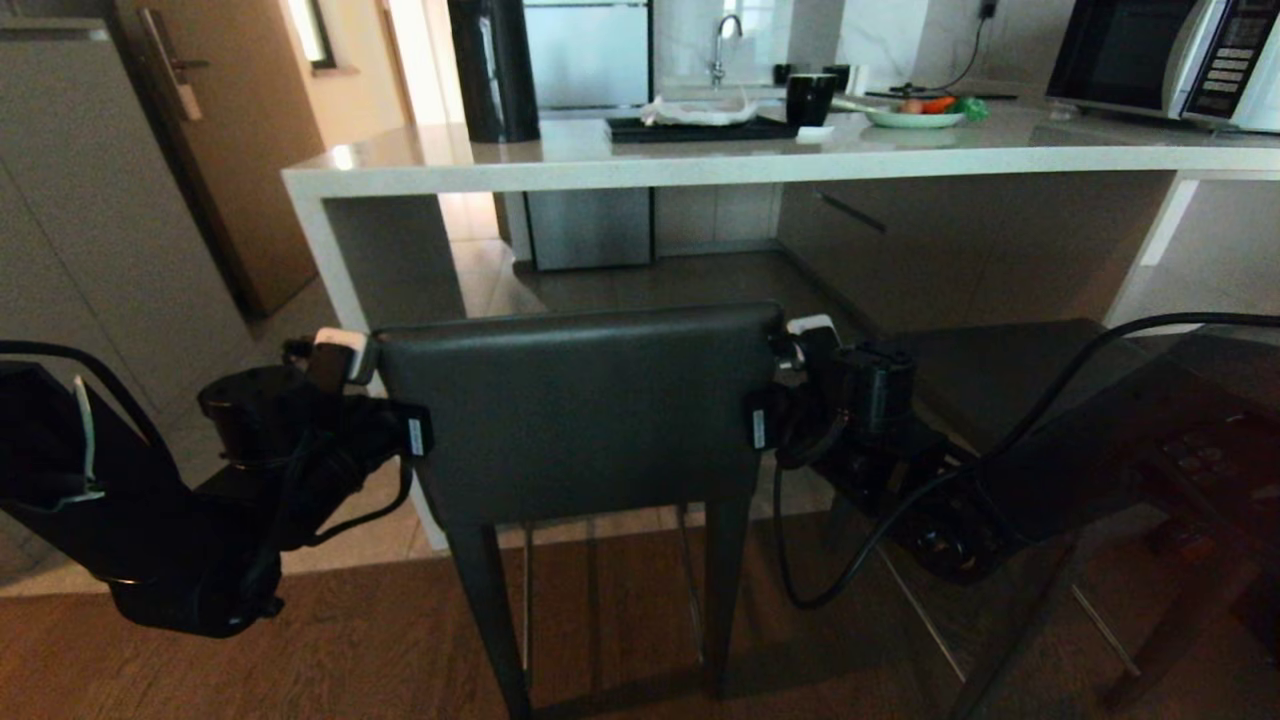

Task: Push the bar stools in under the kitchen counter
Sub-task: Push the gray chair back under the dining table

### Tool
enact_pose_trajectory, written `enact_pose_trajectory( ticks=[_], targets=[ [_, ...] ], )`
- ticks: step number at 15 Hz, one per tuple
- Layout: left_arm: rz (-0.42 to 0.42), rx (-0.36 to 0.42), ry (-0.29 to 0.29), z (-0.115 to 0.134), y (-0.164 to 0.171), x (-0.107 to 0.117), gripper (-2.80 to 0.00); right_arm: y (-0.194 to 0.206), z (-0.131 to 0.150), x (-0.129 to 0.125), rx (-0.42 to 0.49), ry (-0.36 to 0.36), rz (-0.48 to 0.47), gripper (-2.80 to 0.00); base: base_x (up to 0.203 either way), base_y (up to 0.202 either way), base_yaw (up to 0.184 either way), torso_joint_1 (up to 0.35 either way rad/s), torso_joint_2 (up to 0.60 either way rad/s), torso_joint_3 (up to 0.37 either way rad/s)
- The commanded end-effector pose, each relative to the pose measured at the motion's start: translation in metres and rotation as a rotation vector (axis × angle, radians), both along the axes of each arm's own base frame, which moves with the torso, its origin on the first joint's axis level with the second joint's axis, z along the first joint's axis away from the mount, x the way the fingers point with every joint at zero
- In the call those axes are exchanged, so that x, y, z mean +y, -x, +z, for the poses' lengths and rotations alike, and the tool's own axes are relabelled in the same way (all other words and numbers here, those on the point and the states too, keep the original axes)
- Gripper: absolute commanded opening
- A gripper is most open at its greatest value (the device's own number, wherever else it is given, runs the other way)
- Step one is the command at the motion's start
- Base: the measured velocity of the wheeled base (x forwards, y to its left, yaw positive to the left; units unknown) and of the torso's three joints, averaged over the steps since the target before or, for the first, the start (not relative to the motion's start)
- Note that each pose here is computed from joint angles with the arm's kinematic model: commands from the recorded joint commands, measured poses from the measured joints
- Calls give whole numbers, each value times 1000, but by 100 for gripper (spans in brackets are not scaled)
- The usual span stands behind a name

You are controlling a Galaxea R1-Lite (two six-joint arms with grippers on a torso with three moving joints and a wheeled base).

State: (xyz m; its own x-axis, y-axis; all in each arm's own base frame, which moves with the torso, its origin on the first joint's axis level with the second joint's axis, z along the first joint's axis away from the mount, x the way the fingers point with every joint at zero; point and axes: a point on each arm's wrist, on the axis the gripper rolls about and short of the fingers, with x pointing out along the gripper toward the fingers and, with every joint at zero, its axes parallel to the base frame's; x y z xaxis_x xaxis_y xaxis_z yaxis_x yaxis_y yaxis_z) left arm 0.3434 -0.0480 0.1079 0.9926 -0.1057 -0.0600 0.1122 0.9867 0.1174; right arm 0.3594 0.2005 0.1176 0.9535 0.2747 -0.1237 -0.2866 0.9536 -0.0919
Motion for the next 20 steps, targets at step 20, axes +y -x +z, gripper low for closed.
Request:
enact_pose_trajectory(
  ticks=[20],
  targets=[
    [13,-6,0,0,0,4,-280,-2,3,4,-19,0,6,-280,188,0,2,1,3,3]
  ],
)
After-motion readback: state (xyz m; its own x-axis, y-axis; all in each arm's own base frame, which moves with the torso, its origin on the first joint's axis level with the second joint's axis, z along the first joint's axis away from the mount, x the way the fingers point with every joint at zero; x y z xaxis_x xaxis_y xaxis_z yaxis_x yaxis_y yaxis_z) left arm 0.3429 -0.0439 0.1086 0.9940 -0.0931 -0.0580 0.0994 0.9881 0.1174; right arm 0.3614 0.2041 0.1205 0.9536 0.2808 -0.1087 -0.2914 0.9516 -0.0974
